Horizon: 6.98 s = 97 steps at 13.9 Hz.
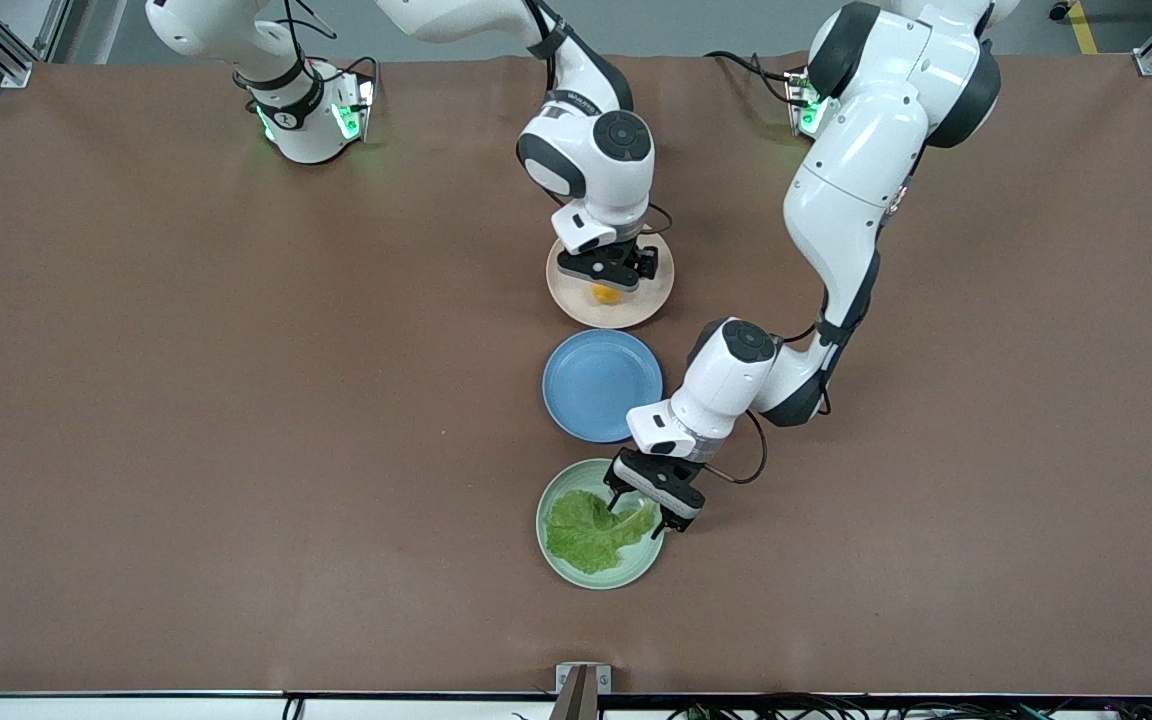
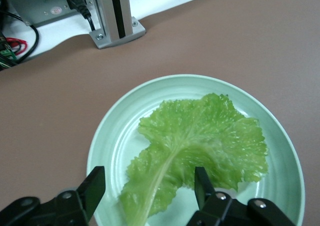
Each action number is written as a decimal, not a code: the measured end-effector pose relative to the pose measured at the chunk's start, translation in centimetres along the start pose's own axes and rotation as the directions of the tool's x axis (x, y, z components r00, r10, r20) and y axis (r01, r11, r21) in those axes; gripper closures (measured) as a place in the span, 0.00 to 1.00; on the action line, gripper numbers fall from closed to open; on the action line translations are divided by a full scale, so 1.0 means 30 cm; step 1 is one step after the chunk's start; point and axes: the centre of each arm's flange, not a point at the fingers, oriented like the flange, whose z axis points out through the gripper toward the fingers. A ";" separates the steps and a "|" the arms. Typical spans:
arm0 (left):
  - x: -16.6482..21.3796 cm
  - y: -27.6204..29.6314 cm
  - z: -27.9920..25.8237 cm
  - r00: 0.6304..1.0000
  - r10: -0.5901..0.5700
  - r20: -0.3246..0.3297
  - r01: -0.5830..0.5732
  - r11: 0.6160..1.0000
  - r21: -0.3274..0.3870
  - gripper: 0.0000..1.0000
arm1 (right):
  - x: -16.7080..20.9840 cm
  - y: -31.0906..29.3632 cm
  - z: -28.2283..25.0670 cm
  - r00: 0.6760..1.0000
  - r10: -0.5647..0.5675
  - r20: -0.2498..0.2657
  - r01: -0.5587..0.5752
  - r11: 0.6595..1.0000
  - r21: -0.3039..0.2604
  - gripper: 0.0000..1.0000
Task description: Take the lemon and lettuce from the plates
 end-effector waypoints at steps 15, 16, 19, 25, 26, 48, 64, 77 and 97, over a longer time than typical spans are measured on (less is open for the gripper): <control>-0.056 -0.002 0.054 1.000 0.000 -0.015 0.000 1.000 -0.002 0.86 | -0.009 0.022 0.130 0.995 -0.098 0.001 0.098 0.993 -0.058 0.39; -0.048 -0.003 0.051 1.000 0.000 -0.020 0.000 1.000 -0.002 0.94 | -0.008 0.018 0.124 0.995 -0.100 -0.001 0.100 0.994 -0.054 0.39; 0.014 -0.007 0.018 0.998 0.001 -0.056 -0.001 1.000 0.002 0.96 | 0.051 0.024 0.050 0.996 -0.094 0.002 0.094 0.991 -0.097 0.39; 0.297 -0.100 -0.270 0.991 -0.009 0.132 0.003 0.999 0.048 0.96 | 0.555 0.450 -0.713 0.981 -0.126 0.145 0.154 0.967 -0.201 0.39; 0.324 -0.151 -0.340 0.986 -0.024 0.166 0.013 0.998 0.066 0.96 | 0.673 0.602 -0.814 0.974 -0.143 0.177 0.176 0.966 -0.189 0.39; -0.330 -0.936 -0.784 0.841 -0.199 0.503 0.113 0.974 0.195 0.36 | 1.528 1.951 0.038 0.965 -0.240 0.105 0.248 0.966 -0.075 0.39; 0.318 -0.719 -1.764 0.661 -0.518 0.543 0.315 0.848 0.426 0.00 | 1.548 1.909 0.127 0.971 -0.203 0.130 0.207 0.978 -0.016 0.05; 0.276 -0.637 -1.956 0.625 -0.546 0.557 0.368 0.836 0.407 0.00 | 1.280 1.835 -1.031 0.964 -0.232 0.131 0.224 0.972 0.073 0.00; 0.312 -0.549 -1.856 0.663 -0.534 0.524 0.389 0.844 0.368 0.00 | 1.250 1.743 -1.463 0.955 -0.297 -0.024 0.297 0.955 -0.011 0.00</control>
